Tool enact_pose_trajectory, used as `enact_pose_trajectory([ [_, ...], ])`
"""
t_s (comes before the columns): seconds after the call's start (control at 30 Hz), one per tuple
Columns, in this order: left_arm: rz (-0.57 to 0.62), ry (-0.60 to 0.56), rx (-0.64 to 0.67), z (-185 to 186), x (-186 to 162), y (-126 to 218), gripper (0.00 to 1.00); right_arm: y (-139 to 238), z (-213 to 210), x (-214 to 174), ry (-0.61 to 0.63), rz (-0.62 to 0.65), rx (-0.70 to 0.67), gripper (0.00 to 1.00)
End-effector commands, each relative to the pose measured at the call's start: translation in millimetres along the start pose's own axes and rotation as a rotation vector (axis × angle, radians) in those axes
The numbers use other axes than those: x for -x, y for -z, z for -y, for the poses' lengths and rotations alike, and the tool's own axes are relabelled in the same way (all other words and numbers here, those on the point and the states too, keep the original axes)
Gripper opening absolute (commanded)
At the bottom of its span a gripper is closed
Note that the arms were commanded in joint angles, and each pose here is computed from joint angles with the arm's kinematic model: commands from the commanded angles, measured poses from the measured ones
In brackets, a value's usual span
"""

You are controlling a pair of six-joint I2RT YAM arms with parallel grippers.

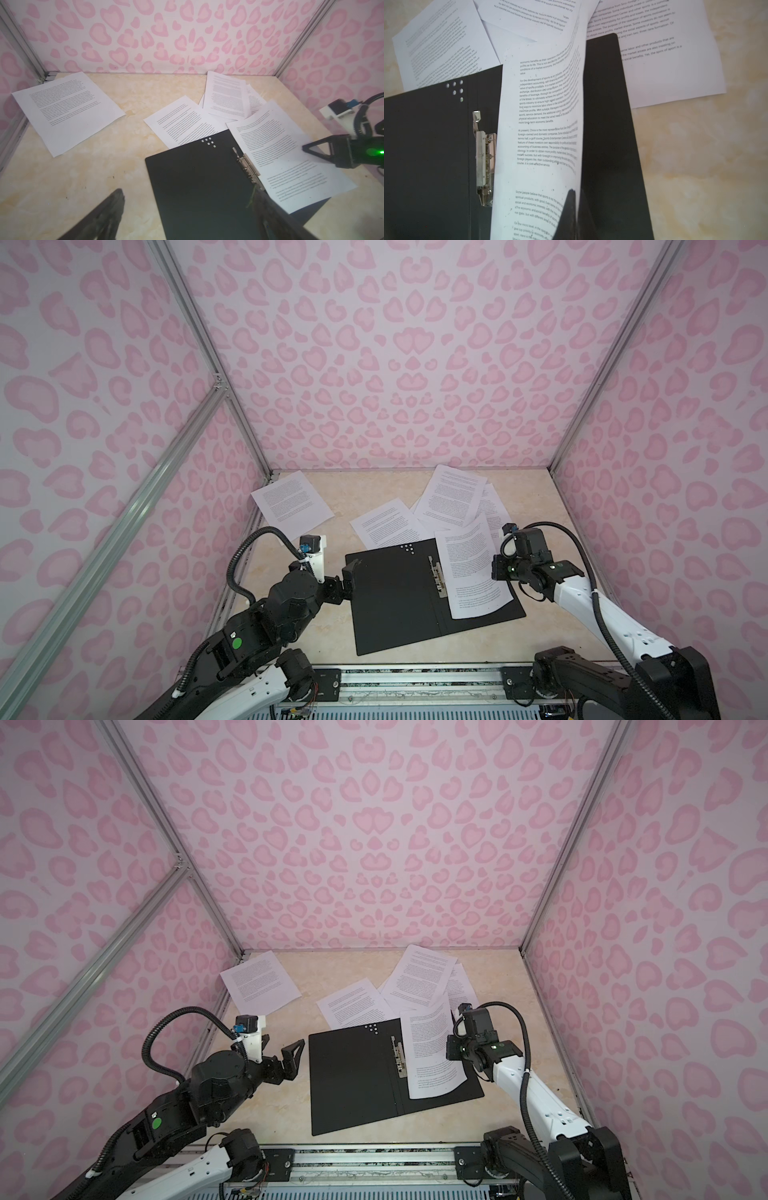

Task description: Put the files into the folder

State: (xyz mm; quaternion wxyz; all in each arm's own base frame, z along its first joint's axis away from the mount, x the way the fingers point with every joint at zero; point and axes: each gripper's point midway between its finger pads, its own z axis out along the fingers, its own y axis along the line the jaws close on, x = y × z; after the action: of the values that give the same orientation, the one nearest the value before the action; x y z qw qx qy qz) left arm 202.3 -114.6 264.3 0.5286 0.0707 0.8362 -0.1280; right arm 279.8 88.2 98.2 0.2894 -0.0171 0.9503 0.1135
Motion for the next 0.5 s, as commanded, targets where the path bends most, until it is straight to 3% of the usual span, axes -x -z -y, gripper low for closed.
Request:
enact_pose_trajectory([
  [0.0, -0.036, -0.086, 0.031, -4, -18, -11, 0.97, 1, -4, 6, 0.072, 0.038, -0.007, 0.0],
  [0.13, -0.098, -0.134, 0.025, -2, -34, -18, 0.97, 2, -11, 6, 0.102, 0.042, 0.021, 0.0],
  [0.47, -0.106, -0.144, 0.077, -13, -39, -21, 0.97, 3, -21, 1, 0.216, 0.01, -0.022, 0.0],
])
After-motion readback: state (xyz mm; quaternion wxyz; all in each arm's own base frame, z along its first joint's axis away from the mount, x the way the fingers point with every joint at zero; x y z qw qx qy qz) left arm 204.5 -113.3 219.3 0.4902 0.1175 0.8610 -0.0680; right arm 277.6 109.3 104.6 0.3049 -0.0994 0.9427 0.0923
